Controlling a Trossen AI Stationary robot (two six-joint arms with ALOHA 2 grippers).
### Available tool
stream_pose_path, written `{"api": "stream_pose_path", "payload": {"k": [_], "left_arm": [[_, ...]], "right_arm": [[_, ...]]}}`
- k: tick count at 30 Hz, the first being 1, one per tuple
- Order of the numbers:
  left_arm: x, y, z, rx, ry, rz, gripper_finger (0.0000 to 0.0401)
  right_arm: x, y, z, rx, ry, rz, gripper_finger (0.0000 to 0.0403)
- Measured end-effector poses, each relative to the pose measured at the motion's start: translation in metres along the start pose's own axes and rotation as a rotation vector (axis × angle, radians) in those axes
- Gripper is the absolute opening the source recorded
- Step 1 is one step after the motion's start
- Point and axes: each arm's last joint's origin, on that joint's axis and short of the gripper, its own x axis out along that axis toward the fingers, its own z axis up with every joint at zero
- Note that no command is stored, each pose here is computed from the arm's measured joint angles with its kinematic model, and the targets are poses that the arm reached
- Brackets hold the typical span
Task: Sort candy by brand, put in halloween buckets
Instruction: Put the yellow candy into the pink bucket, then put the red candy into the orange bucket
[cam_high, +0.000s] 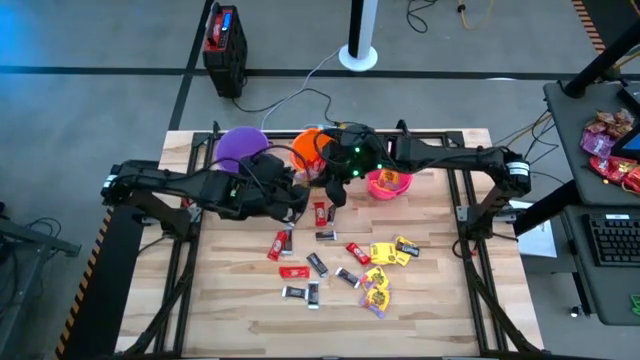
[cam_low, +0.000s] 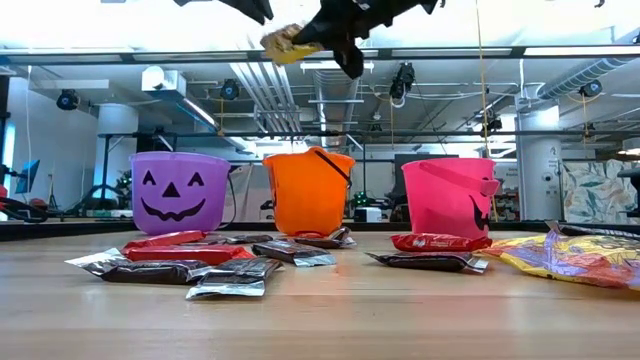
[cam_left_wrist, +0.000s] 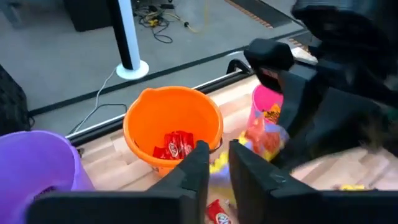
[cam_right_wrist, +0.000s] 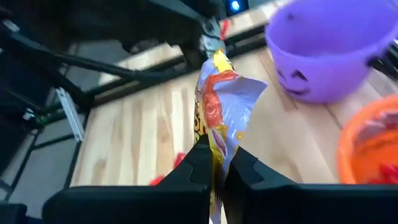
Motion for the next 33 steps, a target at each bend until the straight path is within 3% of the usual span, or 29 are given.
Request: {"api": "stream_pose_path", "payload": {"k": [3,8,11,14,21,33], "left_arm": [[-0.004,0.006,0.0,0.037,0.024,0.002,0.0088],[-0.014,0.023,0.001,0.077,0.118,0.001,0.0124],[-0.017,0.03,0.0,0.079,0.146,0.023,0.0129],[-0.019,0.034,0.0,0.088,0.149,0.03,0.0127],[-0.019,0.035,0.0,0.107,0.134,0.053,0.012],[-0.02,0.042,-0.004,0.173,0.174,0.098,0.0107]], "right_arm": [[-0.014,-0.011,0.003,0.037,0.109,-0.076,0.0009],[-0.062,-0.048,-0.008,0.14,0.452,-0.462,0.0009],[-0.09,-0.068,-0.016,0.263,0.597,-0.638,0.0009],[-0.104,-0.083,-0.024,0.447,0.64,-0.719,0.0009],[-0.102,-0.098,-0.042,0.553,0.69,-0.768,0.0025],[-0.1,-0.097,-0.047,0.554,0.704,-0.712,0.014]]}}
